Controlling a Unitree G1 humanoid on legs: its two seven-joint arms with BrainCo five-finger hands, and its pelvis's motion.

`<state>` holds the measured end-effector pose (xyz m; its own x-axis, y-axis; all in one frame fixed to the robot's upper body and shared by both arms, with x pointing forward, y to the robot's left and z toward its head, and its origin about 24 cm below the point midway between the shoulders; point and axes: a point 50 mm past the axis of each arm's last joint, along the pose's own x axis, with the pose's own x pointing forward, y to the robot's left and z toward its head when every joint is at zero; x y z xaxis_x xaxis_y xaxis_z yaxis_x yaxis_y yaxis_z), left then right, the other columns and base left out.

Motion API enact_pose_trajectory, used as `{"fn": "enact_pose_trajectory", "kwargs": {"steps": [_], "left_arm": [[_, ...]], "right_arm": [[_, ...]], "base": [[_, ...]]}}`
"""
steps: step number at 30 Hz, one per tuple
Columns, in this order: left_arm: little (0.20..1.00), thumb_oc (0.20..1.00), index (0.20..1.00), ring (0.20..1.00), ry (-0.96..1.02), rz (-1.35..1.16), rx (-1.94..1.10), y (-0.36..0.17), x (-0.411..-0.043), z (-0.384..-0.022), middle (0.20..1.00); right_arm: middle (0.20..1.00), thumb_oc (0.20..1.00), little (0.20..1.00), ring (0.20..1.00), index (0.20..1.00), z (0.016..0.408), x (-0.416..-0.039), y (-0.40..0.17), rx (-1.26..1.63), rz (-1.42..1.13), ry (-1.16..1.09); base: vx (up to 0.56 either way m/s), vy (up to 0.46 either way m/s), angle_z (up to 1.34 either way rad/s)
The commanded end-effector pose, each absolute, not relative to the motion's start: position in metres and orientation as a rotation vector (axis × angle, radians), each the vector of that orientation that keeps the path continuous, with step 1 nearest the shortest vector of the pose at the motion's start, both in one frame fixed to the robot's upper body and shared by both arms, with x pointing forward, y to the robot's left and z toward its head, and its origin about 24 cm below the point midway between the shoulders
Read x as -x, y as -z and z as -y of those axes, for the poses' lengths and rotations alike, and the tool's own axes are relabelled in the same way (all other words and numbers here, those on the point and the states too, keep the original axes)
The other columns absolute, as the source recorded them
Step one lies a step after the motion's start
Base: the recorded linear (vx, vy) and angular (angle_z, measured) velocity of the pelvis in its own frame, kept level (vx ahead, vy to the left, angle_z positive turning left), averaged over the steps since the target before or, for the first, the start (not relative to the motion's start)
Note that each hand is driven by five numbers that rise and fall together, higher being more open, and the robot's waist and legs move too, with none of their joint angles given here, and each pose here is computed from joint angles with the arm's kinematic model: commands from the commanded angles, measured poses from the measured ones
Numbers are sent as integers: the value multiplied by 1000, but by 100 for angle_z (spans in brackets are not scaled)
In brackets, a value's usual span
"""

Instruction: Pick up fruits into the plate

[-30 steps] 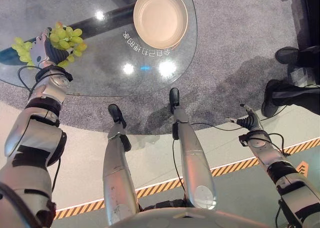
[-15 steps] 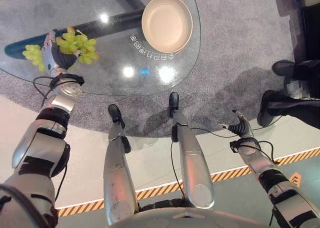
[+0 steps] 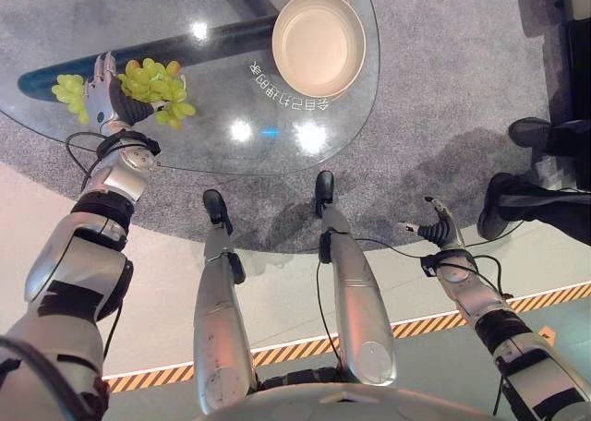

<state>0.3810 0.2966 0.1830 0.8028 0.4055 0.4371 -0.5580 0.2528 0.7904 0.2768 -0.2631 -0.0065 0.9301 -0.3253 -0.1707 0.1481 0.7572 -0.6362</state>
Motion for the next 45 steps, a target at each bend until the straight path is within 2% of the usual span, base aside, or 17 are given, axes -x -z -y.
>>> {"fn": "enact_pose_trajectory", "kwargs": {"steps": [1, 10, 21, 22, 23, 24, 35, 45], "left_arm": [[1000, 1000, 1000, 1000, -744, 140, -1337, -208, -375, -320, 1000], [1000, 1000, 1000, 1000, -639, 51, -1642, -208, -379, -320, 1000], [1000, 1000, 1000, 1000, -434, -330, -1800, -167, -372, -338, 1000], [517, 517, 517, 517, -430, -351, -1779, -163, -370, -339, 517], [423, 423, 423, 423, -431, -358, -1769, -162, -370, -339, 423], [200, 200, 200, 200, -428, -374, -1739, -159, -369, -340, 200], [200, 200, 200, 200, -487, -406, -1465, -136, -359, -347, 200], [200, 200, 200, 200, -733, -115, -1109, -157, -358, -346, 200]], "right_arm": [[1000, 1000, 1000, 1000, 1000, 278, -272, 0, 687, -257, 298], [1000, 1000, 1000, 1000, 1000, 283, -282, -13, 701, -229, 305], [1000, 1000, 1000, 1000, 1000, 289, -294, -35, 701, -180, 338], [1000, 1000, 1000, 1000, 1000, 290, -295, -37, 701, -175, 344], [1000, 1000, 1000, 1000, 1000, 290, -296, -38, 701, -172, 345], [1000, 1000, 1000, 1000, 1000, 290, -297, -40, 699, -163, 350], [1000, 1000, 1000, 1000, 1000, 287, -306, -66, 672, -55, 396], [1000, 1000, 1000, 1000, 1000, 276, -301, -62, 642, -27, 378]], "base": [[3, 36, -2], [6, 20, -4], [2, 5, -2], [6, 19, -7], [8, 11, -9], [7, 9, -8], [1, 1, -2], [-1, -1, -2]]}}
